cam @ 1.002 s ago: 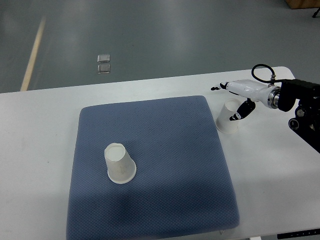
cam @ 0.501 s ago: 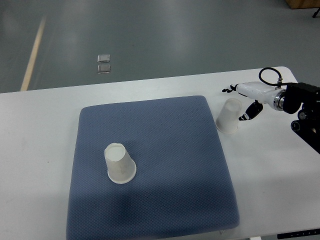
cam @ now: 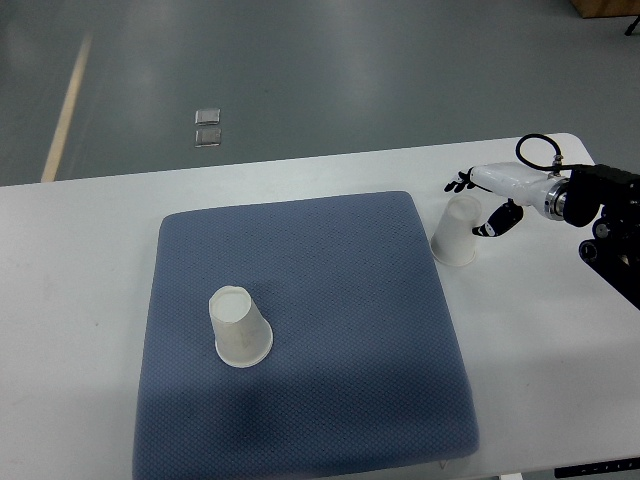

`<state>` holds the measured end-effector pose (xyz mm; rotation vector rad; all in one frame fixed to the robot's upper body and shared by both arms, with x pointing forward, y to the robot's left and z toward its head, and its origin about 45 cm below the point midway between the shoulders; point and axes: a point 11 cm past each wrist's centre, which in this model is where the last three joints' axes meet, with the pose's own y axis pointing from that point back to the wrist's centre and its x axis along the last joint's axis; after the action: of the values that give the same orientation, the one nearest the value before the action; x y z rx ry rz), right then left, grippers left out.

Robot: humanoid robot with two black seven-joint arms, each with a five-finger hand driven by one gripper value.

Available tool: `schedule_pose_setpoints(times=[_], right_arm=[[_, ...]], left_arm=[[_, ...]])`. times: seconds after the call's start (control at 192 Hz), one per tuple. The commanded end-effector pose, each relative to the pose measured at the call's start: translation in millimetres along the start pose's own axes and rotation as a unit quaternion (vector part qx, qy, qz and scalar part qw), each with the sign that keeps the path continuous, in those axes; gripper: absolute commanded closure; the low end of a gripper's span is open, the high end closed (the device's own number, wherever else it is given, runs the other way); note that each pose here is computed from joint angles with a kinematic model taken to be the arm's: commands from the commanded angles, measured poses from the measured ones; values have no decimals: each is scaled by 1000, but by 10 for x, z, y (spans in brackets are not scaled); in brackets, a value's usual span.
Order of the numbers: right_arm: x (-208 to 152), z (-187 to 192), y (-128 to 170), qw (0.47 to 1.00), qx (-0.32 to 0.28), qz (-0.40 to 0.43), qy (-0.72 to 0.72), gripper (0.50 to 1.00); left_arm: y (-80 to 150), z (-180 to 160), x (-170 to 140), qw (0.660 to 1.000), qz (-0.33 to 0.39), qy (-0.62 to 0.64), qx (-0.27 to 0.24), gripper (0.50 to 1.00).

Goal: Stack paper cups
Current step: 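Lift the gripped cup and carry it over the cup on the pad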

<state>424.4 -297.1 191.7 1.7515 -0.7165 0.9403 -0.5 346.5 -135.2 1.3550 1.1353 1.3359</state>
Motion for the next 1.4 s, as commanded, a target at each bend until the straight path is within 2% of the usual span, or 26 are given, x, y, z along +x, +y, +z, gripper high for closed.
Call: schedule_pose_setpoints(times=[0.0, 0.136, 0.36, 0.438, 0.522, 0.564, 0.814, 1.002, 1.07, 1.122, 1.127, 1.3, 1.394], right_arm=[[-6, -5, 0, 1000, 1, -1, 0, 726], [-20, 0, 0, 1000, 0, -3, 0, 746], [-22, -8, -1, 1000, 2, -3, 0, 816], [-20, -13, -1, 1000, 4, -2, 0, 859], [3, -13, 2, 1000, 4, 0, 2, 930], [16, -19, 5, 1000, 5, 1, 2, 946], [450, -131, 19, 999, 23, 34, 17, 946], [990, -482, 126, 995, 73, 62, 23, 944], [1128, -710, 189, 992, 105, 60, 29, 940], [1128, -710, 189, 992, 105, 60, 29, 940], [1224, -929, 248, 989, 134, 57, 36, 940], [1419, -1559, 421, 974, 217, 42, 56, 934], [1429, -2067, 504, 955, 291, 16, 47, 932]], left_arm=[[0, 0, 0, 1000, 0, 0, 0, 500], [0, 0, 0, 1000, 0, 0, 0, 500], [0, 0, 0, 1000, 0, 0, 0, 500], [0, 0, 0, 1000, 0, 0, 0, 500], [0, 0, 0, 1000, 0, 0, 0, 500], [0, 0, 0, 1000, 0, 0, 0, 500], [0, 0, 0, 1000, 0, 0, 0, 500], [0, 0, 0, 1000, 0, 0, 0, 500], [0, 0, 0, 1000, 0, 0, 0, 500], [0, 0, 0, 1000, 0, 0, 0, 500], [0, 0, 0, 1000, 0, 0, 0, 500], [0, 0, 0, 1000, 0, 0, 0, 500], [0, 0, 0, 1000, 0, 0, 0, 500]])
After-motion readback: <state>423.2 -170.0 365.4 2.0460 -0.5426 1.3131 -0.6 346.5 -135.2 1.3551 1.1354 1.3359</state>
